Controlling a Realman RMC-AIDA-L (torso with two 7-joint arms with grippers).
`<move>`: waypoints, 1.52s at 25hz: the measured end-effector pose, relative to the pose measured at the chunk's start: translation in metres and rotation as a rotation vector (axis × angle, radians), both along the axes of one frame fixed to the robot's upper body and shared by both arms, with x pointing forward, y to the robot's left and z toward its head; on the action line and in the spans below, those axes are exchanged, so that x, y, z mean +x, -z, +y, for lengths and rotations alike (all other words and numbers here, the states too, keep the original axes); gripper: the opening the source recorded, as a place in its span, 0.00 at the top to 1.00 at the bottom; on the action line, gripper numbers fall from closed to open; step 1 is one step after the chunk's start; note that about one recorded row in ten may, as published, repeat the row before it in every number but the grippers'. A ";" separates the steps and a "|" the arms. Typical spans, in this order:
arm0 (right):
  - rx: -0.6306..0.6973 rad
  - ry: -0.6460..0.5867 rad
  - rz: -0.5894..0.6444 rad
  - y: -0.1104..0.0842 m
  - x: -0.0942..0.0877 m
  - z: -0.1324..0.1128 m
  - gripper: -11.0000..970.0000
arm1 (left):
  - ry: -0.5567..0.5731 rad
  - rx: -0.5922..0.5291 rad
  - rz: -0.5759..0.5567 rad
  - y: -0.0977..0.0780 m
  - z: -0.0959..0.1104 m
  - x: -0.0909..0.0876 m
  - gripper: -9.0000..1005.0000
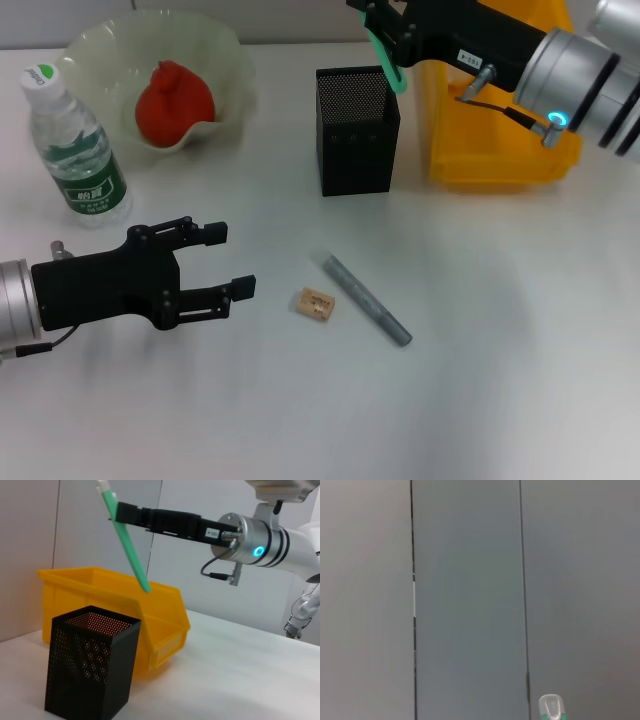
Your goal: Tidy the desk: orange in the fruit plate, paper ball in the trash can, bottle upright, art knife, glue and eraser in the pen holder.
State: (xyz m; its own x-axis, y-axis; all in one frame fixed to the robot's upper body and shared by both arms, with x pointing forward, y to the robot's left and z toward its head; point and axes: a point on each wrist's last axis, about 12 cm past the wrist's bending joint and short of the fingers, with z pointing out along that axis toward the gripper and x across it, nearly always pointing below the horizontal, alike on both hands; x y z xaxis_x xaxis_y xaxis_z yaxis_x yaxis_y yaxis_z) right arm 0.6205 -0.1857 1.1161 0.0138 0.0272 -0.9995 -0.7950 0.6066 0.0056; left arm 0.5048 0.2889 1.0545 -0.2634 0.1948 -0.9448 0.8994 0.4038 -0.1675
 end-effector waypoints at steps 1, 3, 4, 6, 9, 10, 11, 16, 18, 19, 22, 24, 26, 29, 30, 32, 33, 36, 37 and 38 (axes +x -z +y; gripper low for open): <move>-0.009 0.007 0.001 0.001 0.002 0.001 0.81 | 0.000 -0.001 0.000 0.000 0.000 0.000 0.20; -0.028 0.014 0.000 0.002 0.004 0.005 0.81 | 0.000 -0.002 0.001 0.001 0.000 -0.001 0.20; -0.039 0.015 -0.005 0.002 0.005 0.007 0.81 | 0.000 -0.003 0.001 0.001 0.000 -0.001 0.20; -0.068 0.011 -0.029 0.004 0.006 0.010 0.81 | 0.000 -0.004 0.002 0.001 0.000 -0.002 0.20; -0.114 -0.001 -0.073 0.005 0.006 0.015 0.81 | 0.000 -0.005 0.004 0.001 0.000 -0.002 0.20; -0.124 -0.004 -0.083 0.006 0.006 0.016 0.81 | 0.000 -0.006 0.005 0.002 -0.001 -0.003 0.20; -0.140 -0.008 -0.097 0.006 0.005 0.017 0.81 | 0.000 -0.006 0.005 0.002 -0.001 -0.003 0.20; -0.173 -0.018 -0.122 0.009 0.005 0.021 0.80 | -0.005 -0.005 0.007 0.002 0.000 -0.002 0.20; -0.180 -0.020 -0.125 0.010 0.004 0.021 0.80 | -0.006 -0.005 0.006 0.002 0.000 -0.002 0.20; -0.186 -0.020 -0.131 0.010 0.004 0.021 0.80 | -0.007 -0.005 0.005 0.002 0.000 -0.002 0.20; -0.203 -0.022 -0.147 0.012 0.003 0.021 0.80 | -0.007 -0.005 0.005 0.002 0.000 -0.002 0.20; -0.211 -0.029 -0.149 0.013 0.002 0.021 0.80 | -0.007 -0.005 0.005 0.002 0.000 -0.002 0.20; -0.220 -0.038 -0.152 0.014 0.001 0.022 0.80 | -0.007 -0.005 0.005 0.002 0.000 -0.002 0.20; -0.232 -0.043 -0.162 0.015 0.001 0.023 0.79 | -0.006 -0.008 0.005 0.002 -0.001 -0.003 0.20; -0.234 -0.044 -0.164 0.015 0.001 0.023 0.79 | -0.005 -0.009 0.005 0.002 -0.001 -0.003 0.20; -0.237 -0.049 -0.166 0.015 0.000 0.023 0.79 | -0.005 -0.010 0.005 0.002 -0.001 -0.003 0.20; -0.237 -0.052 -0.167 0.015 0.000 0.024 0.79 | -0.005 -0.011 0.005 0.002 -0.001 -0.003 0.20; -0.235 -0.053 -0.168 0.015 -0.001 0.024 0.79 | -0.005 -0.011 0.005 0.002 -0.001 -0.003 0.20; -0.234 -0.053 -0.169 0.015 -0.001 0.024 0.79 | -0.005 -0.012 0.005 0.002 -0.001 -0.004 0.20; -0.234 -0.054 -0.169 0.015 -0.001 0.024 0.79 | -0.006 -0.012 0.005 0.002 -0.001 -0.004 0.20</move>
